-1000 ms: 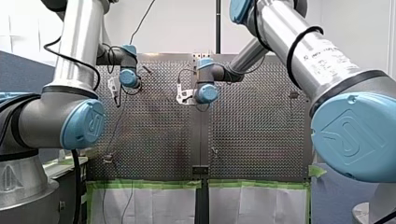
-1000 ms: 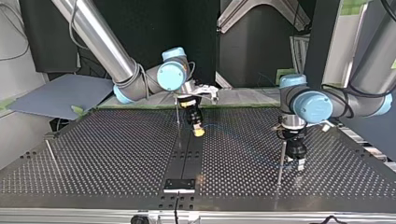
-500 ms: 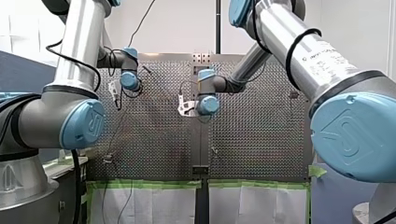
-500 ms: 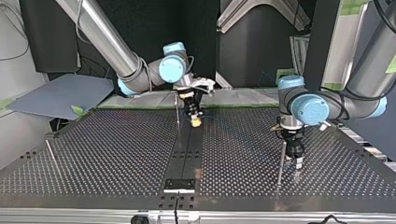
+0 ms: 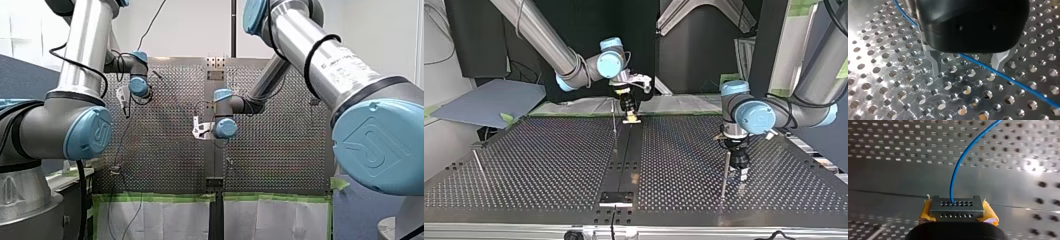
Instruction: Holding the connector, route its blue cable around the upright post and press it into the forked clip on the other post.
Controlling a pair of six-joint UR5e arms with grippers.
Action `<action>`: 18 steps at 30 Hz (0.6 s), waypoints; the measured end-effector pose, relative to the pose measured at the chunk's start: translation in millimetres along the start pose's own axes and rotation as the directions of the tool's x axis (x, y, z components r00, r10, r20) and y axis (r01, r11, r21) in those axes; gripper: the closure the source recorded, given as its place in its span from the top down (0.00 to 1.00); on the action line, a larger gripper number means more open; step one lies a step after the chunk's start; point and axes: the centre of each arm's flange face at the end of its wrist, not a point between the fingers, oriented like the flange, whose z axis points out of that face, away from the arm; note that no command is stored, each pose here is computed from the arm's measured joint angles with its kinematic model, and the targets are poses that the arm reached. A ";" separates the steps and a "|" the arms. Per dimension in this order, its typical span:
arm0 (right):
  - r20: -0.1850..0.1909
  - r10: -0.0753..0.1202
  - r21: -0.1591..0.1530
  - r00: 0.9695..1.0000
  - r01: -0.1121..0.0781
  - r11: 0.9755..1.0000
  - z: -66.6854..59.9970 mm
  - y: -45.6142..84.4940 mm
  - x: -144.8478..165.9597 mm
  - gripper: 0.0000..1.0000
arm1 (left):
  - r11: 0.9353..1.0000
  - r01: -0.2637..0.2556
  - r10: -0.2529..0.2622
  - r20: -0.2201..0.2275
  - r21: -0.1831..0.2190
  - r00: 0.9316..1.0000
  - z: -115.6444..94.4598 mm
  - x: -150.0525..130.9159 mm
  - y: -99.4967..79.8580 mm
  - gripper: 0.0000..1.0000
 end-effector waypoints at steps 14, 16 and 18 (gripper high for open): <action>0.099 -0.011 -0.068 0.995 0.018 0.997 -19.5 9.2 -111.5 0.00 | 1.000 0.001 -0.001 -0.002 -0.002 1.000 -0.4 0.2 0.1 1.00; 0.100 -0.006 -0.084 0.995 0.014 0.996 -18.5 13.2 -121.3 0.00 | 1.000 0.002 -0.002 -0.003 -0.002 1.000 -0.4 0.2 0.1 1.00; 0.101 -0.002 -0.102 0.995 0.012 0.995 -17.3 18.1 -129.9 0.00 | 1.000 0.002 -0.002 -0.004 -0.003 1.000 -0.5 0.3 0.2 1.00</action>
